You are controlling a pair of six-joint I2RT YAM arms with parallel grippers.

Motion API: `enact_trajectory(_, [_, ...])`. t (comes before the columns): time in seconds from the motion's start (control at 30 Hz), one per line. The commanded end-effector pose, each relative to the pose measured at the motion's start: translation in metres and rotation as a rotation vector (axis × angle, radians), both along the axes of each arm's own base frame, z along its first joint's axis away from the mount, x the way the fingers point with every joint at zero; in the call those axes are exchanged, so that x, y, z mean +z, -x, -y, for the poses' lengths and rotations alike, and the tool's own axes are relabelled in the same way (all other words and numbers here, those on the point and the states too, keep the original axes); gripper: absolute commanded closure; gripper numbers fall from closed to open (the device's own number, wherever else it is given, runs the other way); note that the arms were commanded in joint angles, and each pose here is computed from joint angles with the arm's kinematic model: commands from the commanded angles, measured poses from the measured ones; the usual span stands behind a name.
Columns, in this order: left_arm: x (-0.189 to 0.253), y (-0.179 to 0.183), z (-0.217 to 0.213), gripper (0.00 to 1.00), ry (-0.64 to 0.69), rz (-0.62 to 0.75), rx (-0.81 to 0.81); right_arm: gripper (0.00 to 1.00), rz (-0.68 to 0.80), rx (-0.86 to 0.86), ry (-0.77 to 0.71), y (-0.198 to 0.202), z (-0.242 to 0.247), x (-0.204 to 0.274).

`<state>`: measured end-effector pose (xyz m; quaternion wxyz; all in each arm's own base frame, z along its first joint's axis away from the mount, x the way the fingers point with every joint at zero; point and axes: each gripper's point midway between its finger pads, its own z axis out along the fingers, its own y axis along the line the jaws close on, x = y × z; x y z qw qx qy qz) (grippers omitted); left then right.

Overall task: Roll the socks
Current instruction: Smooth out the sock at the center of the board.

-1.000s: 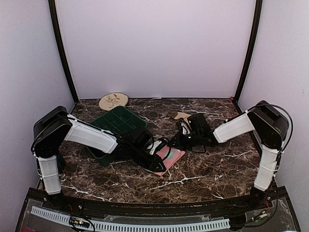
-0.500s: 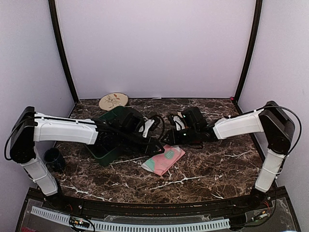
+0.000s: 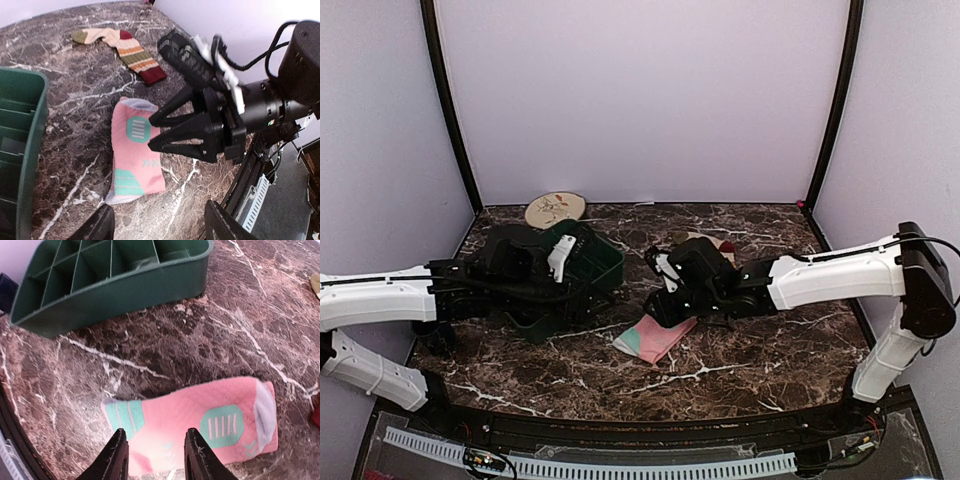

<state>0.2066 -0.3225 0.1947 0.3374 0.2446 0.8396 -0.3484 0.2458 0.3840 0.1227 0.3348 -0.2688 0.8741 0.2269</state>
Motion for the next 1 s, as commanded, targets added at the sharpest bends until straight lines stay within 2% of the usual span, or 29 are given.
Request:
enact_trajectory(0.0, [0.013,-0.005,-0.029,0.34,0.001,0.094,0.073,0.62,0.093,-0.080,0.142,0.005,0.020,0.000])
enact_trajectory(0.07, [0.011,-0.003,-0.039,0.34,0.013,0.067,0.086,0.61,0.091,-0.058,0.152,0.019,0.019,-0.004])
enact_trajectory(0.13, [0.007,0.001,-0.042,0.43,0.036,0.032,0.069,0.60,0.102,-0.038,0.189,0.033,0.018,-0.011])
enact_trajectory(0.23, [-0.004,0.005,-0.049,0.47,0.033,-0.004,0.074,0.57,0.123,0.005,0.284,0.053,0.012,-0.025])
enact_trajectory(0.43, [-0.024,0.012,-0.053,0.48,-0.001,-0.053,0.069,0.51,0.177,0.086,0.454,0.080,-0.005,-0.053])
enact_trajectory(0.53, [-0.037,0.013,-0.054,0.50,-0.033,-0.079,0.065,0.52,0.181,0.033,0.417,0.076,-0.011,-0.046])
enact_trajectory(0.73, [-0.050,0.012,-0.042,0.54,-0.044,-0.102,0.025,0.60,0.083,-0.007,0.203,0.070,-0.014,-0.040])
enact_trajectory(0.97, [-0.060,0.006,-0.005,0.57,-0.077,-0.109,-0.067,0.70,-0.031,-0.069,-0.024,0.047,-0.010,-0.031])
